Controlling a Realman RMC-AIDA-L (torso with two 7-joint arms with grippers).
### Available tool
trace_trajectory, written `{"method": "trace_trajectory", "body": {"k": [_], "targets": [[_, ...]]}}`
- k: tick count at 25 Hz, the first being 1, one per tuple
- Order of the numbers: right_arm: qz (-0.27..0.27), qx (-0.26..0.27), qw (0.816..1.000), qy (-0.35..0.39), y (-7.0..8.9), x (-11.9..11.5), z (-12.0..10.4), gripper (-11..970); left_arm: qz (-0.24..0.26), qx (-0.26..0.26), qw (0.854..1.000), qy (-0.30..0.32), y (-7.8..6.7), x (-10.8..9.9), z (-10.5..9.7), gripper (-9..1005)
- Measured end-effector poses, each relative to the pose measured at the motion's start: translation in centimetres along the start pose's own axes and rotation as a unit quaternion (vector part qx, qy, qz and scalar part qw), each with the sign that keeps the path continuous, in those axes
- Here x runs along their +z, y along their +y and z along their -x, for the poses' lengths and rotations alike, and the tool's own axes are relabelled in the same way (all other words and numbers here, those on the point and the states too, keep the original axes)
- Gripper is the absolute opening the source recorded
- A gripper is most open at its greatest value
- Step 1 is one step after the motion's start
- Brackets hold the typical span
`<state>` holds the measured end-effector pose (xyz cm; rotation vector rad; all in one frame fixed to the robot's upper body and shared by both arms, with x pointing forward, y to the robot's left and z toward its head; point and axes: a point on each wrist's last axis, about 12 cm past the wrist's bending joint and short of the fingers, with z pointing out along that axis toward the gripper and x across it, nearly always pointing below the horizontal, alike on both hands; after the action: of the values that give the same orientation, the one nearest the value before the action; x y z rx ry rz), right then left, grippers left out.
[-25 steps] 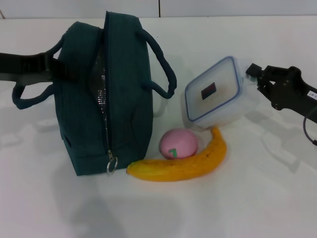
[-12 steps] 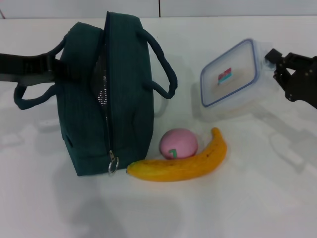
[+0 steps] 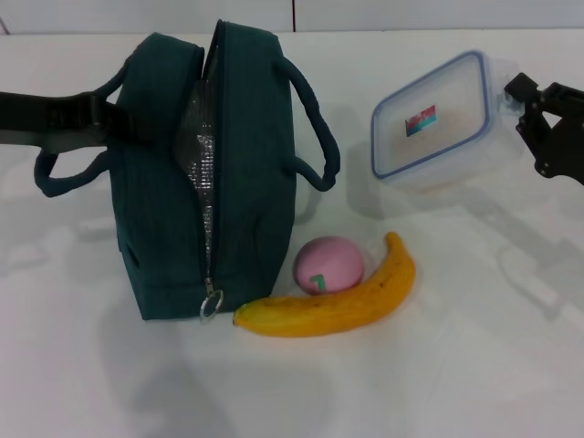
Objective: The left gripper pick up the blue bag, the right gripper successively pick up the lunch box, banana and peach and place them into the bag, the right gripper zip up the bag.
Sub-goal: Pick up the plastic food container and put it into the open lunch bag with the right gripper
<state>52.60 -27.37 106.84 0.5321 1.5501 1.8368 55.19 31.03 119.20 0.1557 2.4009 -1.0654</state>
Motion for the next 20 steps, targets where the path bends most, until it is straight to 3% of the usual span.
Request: {"method": "trace_trajectory", "body": {"k": [20], "targets": [[0.062,-0.007,0.998,0.005,1.6,1.7,0.3,82,-0.011,0.011,1.0,0.008,-0.8,0.5,0.5,37]]}}
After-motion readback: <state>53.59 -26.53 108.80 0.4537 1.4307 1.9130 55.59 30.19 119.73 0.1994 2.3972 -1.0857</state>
